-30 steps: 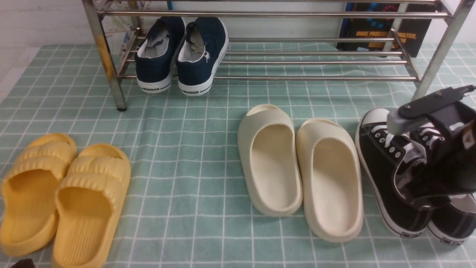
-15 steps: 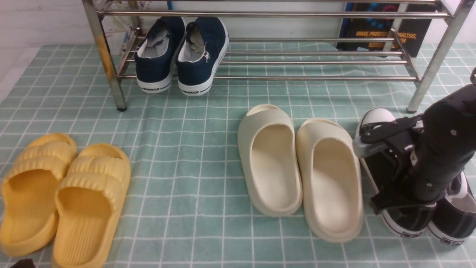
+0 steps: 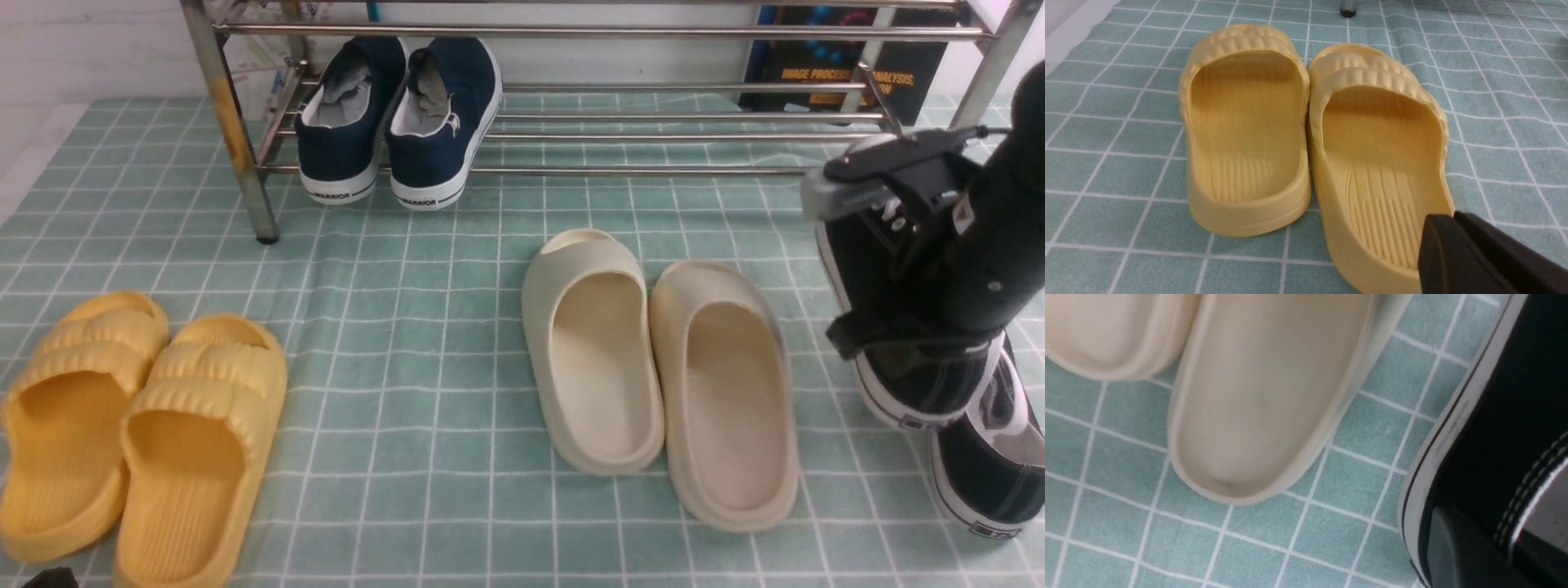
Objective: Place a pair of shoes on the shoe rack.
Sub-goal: Use the right arm to put a shoe into the shoe rack, then use the right arm to grab the shoe closest to it, then use the right arm to put a shoe into the shoe rack
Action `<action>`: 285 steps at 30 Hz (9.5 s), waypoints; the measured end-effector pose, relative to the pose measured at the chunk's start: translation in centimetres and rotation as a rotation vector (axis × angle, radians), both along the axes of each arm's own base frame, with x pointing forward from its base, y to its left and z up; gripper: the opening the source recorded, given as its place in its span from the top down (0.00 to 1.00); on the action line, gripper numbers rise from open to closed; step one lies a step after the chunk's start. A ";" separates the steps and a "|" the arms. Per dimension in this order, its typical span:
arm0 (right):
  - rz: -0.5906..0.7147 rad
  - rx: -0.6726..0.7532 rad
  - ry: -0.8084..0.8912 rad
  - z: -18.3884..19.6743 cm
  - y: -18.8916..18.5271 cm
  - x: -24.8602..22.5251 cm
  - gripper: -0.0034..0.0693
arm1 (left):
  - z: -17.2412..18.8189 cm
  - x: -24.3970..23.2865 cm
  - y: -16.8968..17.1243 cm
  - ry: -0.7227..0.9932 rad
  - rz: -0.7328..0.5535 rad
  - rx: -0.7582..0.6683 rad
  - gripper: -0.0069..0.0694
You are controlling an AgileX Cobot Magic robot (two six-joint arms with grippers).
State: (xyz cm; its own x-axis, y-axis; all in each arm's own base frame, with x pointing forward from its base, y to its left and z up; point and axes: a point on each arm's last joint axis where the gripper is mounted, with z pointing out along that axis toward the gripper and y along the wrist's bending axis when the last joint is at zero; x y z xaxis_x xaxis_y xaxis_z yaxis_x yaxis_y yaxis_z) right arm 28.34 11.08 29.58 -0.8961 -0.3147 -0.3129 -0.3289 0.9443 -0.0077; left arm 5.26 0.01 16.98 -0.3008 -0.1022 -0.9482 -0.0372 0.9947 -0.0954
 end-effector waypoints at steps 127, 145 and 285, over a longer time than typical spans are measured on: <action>0.085 0.046 -0.159 -3.9 4.1 19.6 0.95 | 0.0 0.0 0.0 0.000 0.000 0.000 0.74; 0.046 0.038 -0.199 0.4 3.3 17.9 0.33 | 0.0 0.0 0.0 0.000 0.000 0.000 0.71; -0.015 0.021 -0.239 4.9 -3.0 17.7 0.44 | 0.0 0.0 0.0 0.000 0.000 0.000 0.60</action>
